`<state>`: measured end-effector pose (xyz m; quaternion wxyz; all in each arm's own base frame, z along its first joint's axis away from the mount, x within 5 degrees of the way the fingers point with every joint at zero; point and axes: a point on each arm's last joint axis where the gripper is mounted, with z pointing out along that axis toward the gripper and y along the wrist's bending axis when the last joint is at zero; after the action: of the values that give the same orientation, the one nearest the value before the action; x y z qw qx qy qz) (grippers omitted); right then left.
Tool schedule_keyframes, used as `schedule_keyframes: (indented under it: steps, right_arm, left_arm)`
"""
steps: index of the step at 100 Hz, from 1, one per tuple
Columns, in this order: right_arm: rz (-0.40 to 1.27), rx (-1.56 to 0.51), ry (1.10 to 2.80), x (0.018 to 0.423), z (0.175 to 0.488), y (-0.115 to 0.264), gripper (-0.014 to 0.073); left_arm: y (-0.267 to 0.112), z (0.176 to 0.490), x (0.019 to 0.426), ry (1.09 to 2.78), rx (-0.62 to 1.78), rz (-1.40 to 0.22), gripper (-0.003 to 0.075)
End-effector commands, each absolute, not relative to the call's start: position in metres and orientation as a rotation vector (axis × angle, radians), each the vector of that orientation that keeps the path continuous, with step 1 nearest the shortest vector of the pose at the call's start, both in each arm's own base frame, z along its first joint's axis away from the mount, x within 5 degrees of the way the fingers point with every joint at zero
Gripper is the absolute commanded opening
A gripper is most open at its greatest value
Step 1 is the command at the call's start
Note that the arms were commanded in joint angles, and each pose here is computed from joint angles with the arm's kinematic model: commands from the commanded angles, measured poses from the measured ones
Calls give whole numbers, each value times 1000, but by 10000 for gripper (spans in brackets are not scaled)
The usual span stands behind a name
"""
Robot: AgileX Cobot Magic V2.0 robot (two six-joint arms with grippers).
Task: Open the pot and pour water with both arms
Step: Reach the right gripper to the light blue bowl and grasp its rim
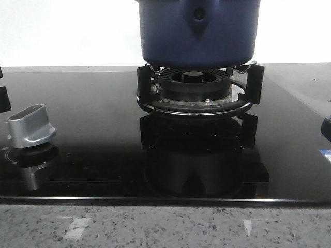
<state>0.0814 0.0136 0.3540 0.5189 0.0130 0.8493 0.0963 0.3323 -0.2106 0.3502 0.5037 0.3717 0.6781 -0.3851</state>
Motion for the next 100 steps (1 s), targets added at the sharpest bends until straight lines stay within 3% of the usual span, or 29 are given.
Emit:
schedule_keyframes:
  steps: [1, 79, 100]
  right_arm:
    - [230, 32, 1962, 85, 368, 13, 371]
    - [231, 30, 1970, 84, 367, 13, 371]
    - [231, 30, 1970, 84, 367, 13, 371]
  left_arm:
    - [-212, 380, 323, 1520, 860, -1005, 463]
    - [-225, 368, 328, 1433, 904, -1004, 463]
    - [-226, 367, 329, 1438, 906, -1004, 416]
